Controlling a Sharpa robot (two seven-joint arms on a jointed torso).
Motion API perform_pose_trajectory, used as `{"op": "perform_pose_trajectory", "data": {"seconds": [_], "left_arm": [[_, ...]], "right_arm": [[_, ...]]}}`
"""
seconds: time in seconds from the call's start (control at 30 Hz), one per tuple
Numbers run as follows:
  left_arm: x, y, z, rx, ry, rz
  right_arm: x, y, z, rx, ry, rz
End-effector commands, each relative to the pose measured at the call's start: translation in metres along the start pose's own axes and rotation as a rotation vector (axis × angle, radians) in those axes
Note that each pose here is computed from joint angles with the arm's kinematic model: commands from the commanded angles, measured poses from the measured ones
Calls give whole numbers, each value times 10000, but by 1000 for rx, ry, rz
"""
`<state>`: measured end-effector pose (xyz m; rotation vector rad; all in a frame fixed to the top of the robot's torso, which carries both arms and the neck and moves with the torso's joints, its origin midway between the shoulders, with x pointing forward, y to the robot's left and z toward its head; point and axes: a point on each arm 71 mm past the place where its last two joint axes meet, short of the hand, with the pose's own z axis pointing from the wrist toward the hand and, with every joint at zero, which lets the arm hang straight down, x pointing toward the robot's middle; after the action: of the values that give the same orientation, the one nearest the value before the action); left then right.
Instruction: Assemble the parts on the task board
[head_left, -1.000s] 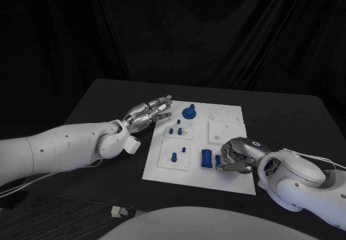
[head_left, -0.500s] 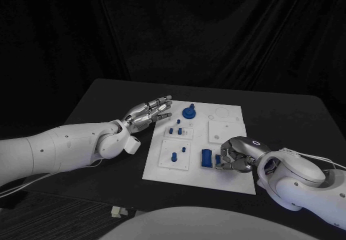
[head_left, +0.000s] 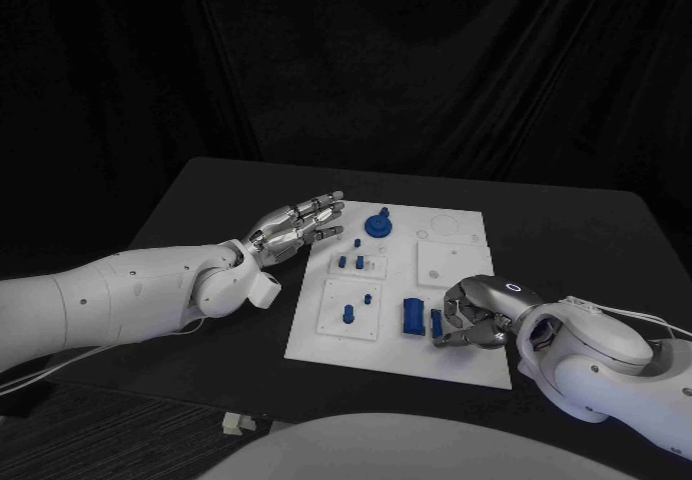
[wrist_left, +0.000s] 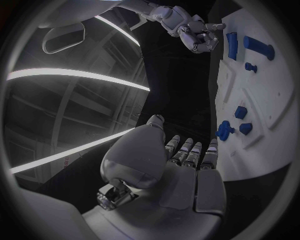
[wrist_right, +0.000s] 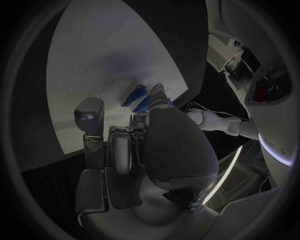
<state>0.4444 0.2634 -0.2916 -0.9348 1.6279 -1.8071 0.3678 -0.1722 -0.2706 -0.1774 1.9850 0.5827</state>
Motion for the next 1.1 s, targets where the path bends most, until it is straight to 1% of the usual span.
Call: {"op": "perform_pose_trajectory", "data": {"seconds": [0.03,0.13,0.3,0.5,0.67,1.1], "left_arm": [[18,-37,4,62,9,-15],[18,-35,3,61,10,-16],[15,-33,0,60,9,-15],[14,-31,-1,60,8,-15],[16,-30,1,60,9,-15],[21,-27,1,61,10,-17]], "right_arm": [[1,-6,-21,2,-1,-17],[-18,-18,-45,-4,-21,8],[-43,-41,-91,-7,-39,33],[-76,-63,-130,-1,-48,47],[-81,-65,-127,7,-46,48],[-42,-49,-58,28,-13,35]]}}
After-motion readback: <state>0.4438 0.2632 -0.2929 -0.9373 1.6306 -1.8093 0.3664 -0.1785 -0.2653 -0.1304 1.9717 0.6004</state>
